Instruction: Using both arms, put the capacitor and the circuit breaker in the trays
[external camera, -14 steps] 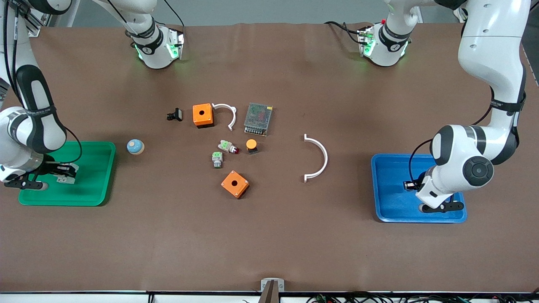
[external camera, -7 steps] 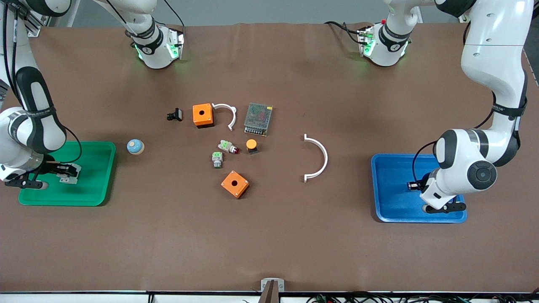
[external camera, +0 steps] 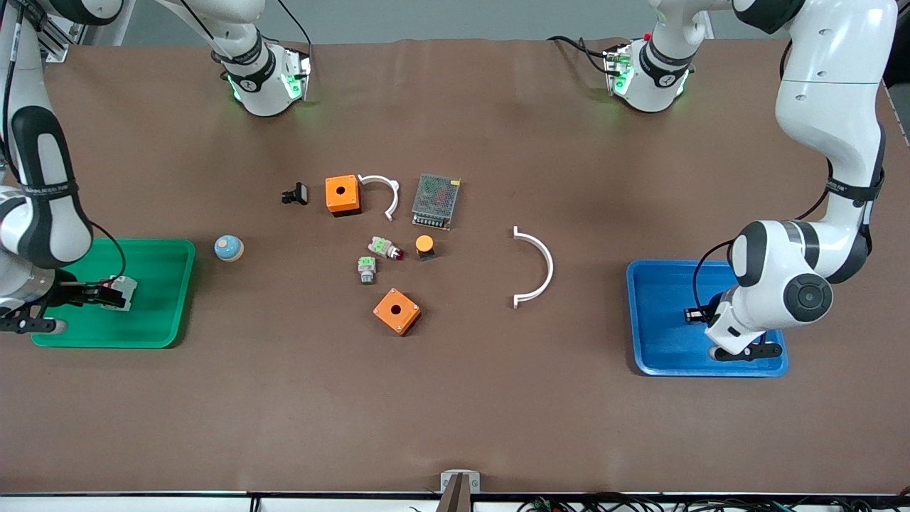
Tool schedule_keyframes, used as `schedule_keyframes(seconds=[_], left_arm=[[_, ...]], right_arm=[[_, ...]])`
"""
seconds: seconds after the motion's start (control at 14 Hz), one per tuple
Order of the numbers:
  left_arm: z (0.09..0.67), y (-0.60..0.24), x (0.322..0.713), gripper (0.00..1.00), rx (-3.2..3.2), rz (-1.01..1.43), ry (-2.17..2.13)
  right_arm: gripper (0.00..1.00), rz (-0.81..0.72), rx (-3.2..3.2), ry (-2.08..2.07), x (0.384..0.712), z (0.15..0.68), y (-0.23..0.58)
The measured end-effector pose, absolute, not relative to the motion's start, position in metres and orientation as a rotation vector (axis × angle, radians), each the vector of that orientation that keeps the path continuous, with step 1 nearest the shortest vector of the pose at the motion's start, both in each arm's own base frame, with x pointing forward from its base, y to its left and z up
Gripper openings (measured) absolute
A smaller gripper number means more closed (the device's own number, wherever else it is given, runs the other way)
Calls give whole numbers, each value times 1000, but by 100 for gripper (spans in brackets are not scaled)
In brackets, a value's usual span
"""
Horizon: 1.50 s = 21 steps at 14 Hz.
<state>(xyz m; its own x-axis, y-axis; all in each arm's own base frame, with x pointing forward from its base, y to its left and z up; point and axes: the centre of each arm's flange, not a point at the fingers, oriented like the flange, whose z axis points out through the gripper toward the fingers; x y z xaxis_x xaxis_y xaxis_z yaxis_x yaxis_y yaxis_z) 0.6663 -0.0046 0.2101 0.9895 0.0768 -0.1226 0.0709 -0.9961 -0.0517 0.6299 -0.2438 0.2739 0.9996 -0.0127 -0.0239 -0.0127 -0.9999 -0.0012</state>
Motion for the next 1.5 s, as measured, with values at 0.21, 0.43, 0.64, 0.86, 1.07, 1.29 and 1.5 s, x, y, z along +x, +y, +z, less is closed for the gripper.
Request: schedule_keyframes(seconds=[0.21, 0.43, 0.64, 0.86, 1.07, 1.29, 1.5], left_arm=[[212, -5, 668, 37, -3088, 184, -114], [239, -7, 672, 63, -3087, 166, -111], [316, -8, 659, 92, -3063, 252, -78], [406, -18, 631, 100, -3062, 266, -44], [472, -34, 596, 100, -3066, 265, -18], [516, -48, 570, 100, -3060, 236, 13], [546, -50, 555, 100, -3079, 183, 6]], right_arm=[[100, 90, -3118, 59, 651, 328, -194], [100, 157, -3103, 145, 654, 364, -135], [100, 220, -3095, 170, 647, 406, -77], [100, 284, -3104, 121, 635, 455, -45], [100, 348, -3103, 125, 627, 504, -48], [100, 349, -3104, 132, 625, 518, -51], [100, 344, -3105, 136, 625, 520, -52]])
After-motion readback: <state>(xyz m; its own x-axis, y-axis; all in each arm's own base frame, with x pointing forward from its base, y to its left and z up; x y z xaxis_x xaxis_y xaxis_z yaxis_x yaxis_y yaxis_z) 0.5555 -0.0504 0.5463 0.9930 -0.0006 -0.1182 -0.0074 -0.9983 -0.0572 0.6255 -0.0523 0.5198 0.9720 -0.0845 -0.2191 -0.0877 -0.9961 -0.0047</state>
